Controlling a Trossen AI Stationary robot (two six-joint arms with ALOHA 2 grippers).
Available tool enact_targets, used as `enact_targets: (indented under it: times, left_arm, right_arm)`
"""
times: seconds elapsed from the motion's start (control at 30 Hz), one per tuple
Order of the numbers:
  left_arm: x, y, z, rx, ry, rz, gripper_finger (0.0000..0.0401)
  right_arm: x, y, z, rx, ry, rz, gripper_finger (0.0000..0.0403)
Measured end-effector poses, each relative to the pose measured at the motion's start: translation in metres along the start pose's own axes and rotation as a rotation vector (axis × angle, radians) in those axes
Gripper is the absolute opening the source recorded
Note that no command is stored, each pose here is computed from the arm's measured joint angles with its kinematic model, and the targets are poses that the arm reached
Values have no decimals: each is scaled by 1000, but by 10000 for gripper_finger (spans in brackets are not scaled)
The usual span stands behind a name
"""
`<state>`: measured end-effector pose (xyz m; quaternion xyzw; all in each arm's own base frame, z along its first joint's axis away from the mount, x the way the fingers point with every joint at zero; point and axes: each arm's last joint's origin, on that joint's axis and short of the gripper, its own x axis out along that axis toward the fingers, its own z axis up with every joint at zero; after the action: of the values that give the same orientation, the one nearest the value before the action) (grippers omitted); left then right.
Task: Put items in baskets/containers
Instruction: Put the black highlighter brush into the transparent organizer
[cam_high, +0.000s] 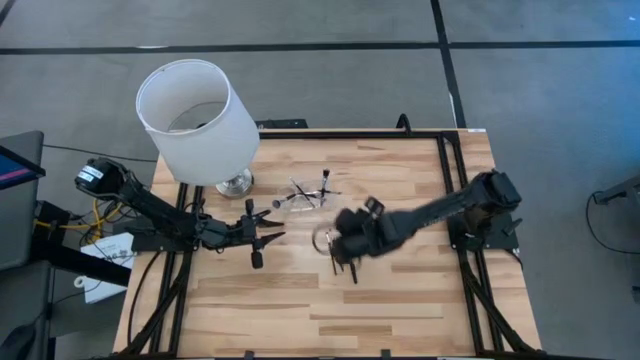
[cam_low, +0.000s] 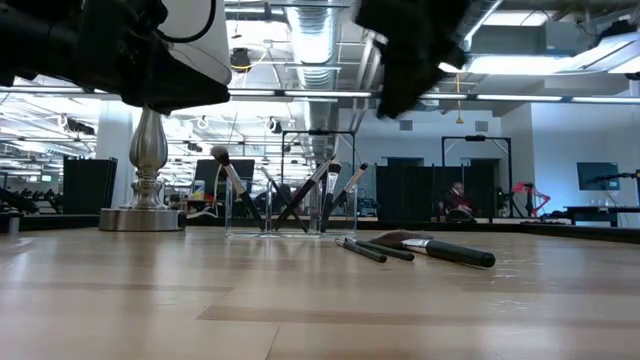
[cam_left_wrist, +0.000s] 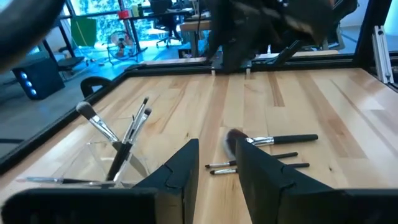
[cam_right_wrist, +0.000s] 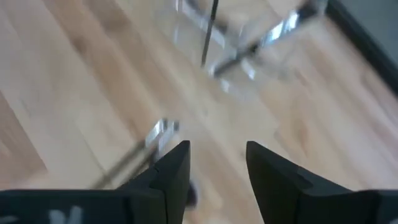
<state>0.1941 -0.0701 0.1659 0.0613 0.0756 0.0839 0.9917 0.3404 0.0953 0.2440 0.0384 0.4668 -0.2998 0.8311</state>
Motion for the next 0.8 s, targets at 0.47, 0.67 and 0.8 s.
enact_targets:
  times: [0.47, 0.67, 0.8]
  left_arm:
    - [3, 5, 0, -26, 4, 27, 104]
    - [3, 5, 0, -27, 3, 28, 104]
    - [4, 7, 0, -29, 2, 38, 104]
  right_arm:
    - [-64, -15, -96, 231, -278, -226, 133]
    - [-24, 20, -126, 401, -369, 44, 132]
    - [14, 33, -121, 398, -281, 115, 136]
